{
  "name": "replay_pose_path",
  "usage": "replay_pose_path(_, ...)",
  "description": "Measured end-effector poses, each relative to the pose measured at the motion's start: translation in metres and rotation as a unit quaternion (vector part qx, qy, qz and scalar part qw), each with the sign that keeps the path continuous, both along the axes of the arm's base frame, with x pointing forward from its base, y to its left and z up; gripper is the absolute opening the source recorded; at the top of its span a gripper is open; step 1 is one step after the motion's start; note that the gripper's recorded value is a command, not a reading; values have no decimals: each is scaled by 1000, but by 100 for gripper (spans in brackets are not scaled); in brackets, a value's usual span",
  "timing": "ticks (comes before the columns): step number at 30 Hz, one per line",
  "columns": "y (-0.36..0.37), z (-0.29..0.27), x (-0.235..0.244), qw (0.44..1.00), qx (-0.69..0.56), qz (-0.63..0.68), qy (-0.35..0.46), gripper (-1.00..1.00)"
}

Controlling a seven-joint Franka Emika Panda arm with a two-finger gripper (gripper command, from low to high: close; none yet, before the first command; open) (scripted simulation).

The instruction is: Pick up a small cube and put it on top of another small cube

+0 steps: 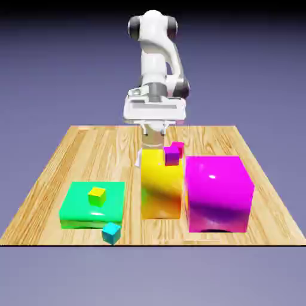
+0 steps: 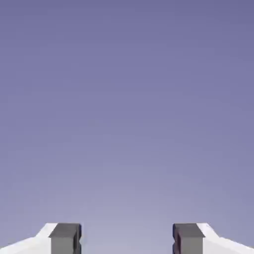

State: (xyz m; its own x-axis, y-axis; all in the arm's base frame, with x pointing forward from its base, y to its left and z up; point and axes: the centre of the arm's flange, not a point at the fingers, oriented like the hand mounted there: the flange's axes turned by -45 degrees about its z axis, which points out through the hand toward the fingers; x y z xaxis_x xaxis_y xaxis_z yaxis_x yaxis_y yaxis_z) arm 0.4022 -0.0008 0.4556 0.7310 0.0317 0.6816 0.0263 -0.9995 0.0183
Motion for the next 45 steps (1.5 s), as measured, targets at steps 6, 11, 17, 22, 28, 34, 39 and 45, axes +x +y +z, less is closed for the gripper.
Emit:
replay_pose_path(6, -30, -21, 60, 992, 30, -44, 115, 0)
replay_pose_path(11, -58, -48, 105, 973, 55, -78, 209, 0)
replay_pose_path(17, -95, -91, 148, 938, 85, -117, 316, 0)
replay_pose_path(22, -122, -132, 176, 898, 108, -143, 401, 0)
replay_pose_path(28, -154, -187, 198, 841, 133, -170, 497, 0)
replay_pose_path(34, -180, -246, 208, 774, 154, -189, 585, 0)
replay_pose_path(39, -196, -296, 208, 711, 168, -198, 653, 0)
replay_pose_path(45, -183, -354, 181, 702, 170, -199, 662, 0)
